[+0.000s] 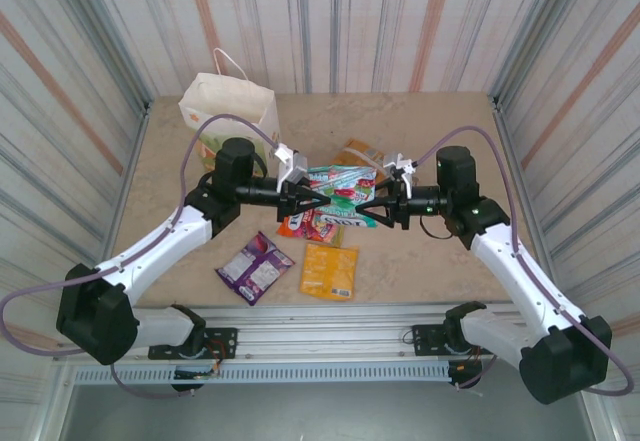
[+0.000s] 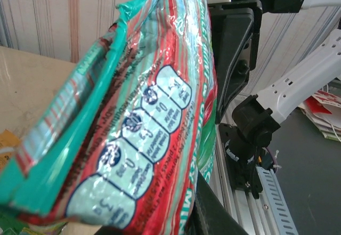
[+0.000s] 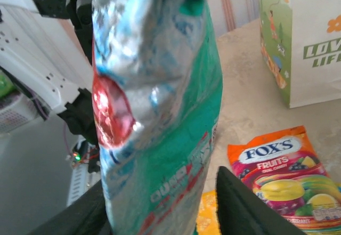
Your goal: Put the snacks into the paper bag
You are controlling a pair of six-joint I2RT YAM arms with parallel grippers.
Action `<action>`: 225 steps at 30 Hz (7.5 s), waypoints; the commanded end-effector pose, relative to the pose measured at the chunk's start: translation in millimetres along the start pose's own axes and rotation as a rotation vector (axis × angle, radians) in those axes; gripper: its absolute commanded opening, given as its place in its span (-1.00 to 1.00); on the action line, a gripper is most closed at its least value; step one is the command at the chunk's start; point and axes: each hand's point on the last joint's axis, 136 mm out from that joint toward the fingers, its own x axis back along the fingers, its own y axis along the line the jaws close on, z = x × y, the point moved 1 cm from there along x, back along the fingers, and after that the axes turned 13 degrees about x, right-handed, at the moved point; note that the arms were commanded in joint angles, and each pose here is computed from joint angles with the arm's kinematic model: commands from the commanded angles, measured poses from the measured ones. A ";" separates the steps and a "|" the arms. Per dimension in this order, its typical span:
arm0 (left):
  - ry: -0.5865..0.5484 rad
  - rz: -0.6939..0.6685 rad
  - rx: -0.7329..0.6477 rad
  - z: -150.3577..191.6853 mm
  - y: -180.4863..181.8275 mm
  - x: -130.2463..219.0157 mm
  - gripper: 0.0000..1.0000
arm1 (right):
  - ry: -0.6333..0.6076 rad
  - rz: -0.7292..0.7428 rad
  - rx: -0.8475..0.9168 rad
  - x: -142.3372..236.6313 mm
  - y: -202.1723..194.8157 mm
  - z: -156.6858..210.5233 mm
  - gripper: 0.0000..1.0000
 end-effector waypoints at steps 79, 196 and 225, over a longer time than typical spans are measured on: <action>-0.097 -0.909 0.711 122.3 110.5 147.5 0.43 | -0.036 0.350 -0.060 -128.5 -105.8 -108.9 0.00; 0.233 -0.272 0.985 168.0 53.9 -18.6 -0.85 | 0.355 0.458 -0.859 -55.8 -4.6 198.7 0.06; -0.023 0.128 0.124 4.3 -46.4 2.9 -0.87 | -0.217 0.091 -0.154 12.7 44.4 25.6 0.39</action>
